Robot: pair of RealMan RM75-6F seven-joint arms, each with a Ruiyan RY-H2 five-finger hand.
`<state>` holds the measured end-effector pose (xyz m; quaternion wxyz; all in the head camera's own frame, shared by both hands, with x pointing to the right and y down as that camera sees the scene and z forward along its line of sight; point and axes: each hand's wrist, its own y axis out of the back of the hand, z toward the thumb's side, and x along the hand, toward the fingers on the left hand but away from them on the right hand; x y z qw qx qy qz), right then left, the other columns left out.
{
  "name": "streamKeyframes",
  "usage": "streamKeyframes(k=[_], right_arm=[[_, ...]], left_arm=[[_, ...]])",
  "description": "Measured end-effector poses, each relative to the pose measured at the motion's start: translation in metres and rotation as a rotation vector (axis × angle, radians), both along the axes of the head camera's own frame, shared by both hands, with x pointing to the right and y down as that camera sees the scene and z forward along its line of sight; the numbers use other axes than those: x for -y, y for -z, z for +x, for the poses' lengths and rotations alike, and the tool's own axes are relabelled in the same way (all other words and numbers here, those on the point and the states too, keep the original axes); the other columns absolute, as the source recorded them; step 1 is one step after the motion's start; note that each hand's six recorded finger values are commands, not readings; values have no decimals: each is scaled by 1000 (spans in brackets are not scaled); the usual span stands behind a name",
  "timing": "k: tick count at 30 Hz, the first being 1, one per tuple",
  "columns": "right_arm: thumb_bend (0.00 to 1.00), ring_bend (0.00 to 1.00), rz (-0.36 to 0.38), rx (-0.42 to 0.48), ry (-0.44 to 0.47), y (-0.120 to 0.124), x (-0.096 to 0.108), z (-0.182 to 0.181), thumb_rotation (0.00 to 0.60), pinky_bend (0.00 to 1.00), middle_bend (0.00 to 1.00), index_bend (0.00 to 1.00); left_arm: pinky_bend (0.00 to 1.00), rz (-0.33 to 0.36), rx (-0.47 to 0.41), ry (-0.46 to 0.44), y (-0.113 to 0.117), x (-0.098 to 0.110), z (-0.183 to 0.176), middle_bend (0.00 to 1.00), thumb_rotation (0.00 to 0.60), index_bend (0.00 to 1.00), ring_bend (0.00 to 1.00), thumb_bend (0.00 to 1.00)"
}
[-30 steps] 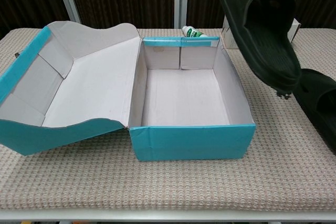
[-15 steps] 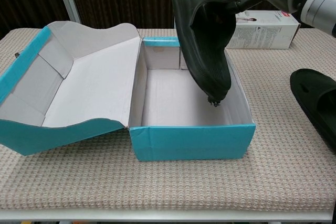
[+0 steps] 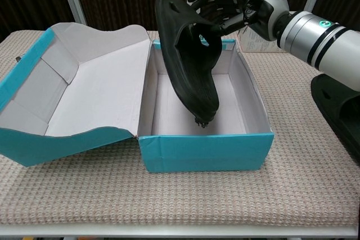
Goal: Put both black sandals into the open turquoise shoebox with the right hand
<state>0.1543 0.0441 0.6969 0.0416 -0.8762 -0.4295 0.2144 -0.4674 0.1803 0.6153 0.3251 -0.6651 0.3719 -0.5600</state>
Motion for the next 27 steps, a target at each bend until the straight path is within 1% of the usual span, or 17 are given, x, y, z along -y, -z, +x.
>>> streamKeyframes(k=[10,14,20,27], right_arm=[[157,268,-14,11,5,-16,-6,-17,600,309,506,328],[158,267,2,11,3,-21,-7,-23,600,309,505,328],[155,268,15,34,-17,-28,-9,-32,600,309,506,329],[155,267,-3,44,-34,-39,-12,-39,600,309,506,329]], left_arm=[[136,1,10,-8,-2,-1,-2,150,600,189,91,70],[136,3,10,-8,-3,-1,-4,150,600,189,91,70],[136,-2,19,-14,-5,1,-6,150,600,189,91,70],[136,-10,21,-13,-8,2,-9,150,600,190,91,70]])
